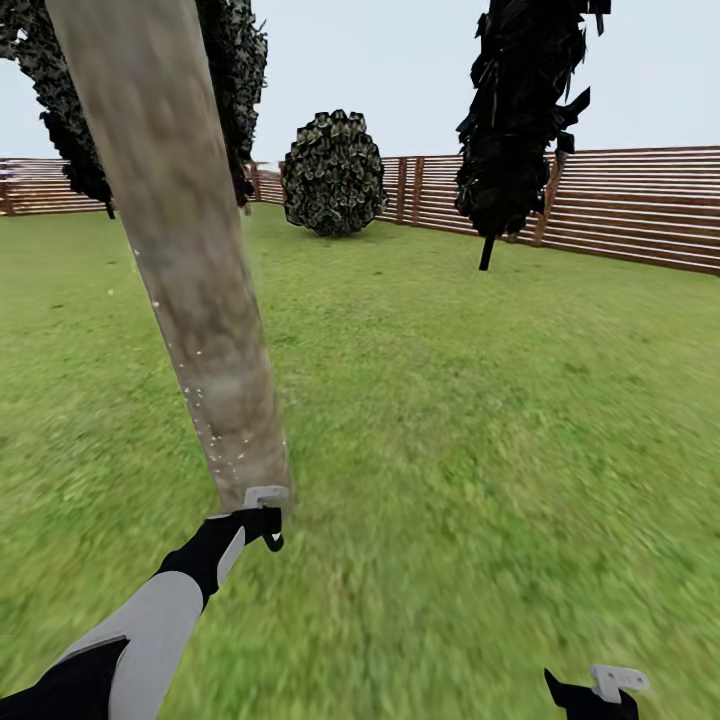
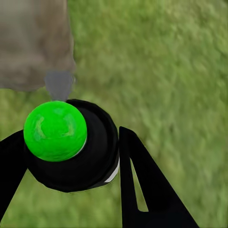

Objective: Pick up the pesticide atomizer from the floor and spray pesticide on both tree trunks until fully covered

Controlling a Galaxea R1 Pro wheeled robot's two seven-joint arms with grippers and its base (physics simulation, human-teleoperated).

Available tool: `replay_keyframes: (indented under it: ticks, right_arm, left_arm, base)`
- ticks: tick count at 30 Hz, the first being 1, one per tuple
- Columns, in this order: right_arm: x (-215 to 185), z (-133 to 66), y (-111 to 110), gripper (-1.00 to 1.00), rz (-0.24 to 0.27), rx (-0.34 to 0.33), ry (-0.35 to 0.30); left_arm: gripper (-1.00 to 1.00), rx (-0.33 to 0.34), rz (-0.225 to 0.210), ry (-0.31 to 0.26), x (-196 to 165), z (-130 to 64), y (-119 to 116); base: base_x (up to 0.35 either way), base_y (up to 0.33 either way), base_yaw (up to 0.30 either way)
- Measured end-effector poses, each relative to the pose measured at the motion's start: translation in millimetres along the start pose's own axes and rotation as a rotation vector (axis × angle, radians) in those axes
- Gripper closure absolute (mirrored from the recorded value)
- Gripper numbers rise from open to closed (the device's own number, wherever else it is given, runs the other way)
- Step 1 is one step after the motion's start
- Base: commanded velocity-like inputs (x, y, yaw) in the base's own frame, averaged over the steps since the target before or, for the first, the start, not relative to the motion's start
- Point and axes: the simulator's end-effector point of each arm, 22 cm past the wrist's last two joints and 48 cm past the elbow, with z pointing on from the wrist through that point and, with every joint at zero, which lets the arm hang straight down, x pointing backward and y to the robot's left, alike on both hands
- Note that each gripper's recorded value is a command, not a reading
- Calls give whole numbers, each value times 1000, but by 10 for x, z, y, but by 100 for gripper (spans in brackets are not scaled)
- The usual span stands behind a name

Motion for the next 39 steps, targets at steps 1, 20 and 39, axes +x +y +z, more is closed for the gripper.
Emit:
replay_keyframes:
  ticks: [1, 20, 39]
  right_arm:
    - [0, 0, 0, -100, 0, 0, 0]
    - [0, 0, 1, -100, 0, 0, 0]
    - [0, 0, 0, -100, 0, 0, 0]
  left_arm:
    - [100, 0, 0, 0, 0, 0, 0]
    - [100, 2, 0, -1, -1, 1, -13]
    - [100, 1, 0, -1, 1, 2, -9]
  base:
    - [201, -196, 277]
    - [-43, -245, 277]
    - [-2, -258, 163]
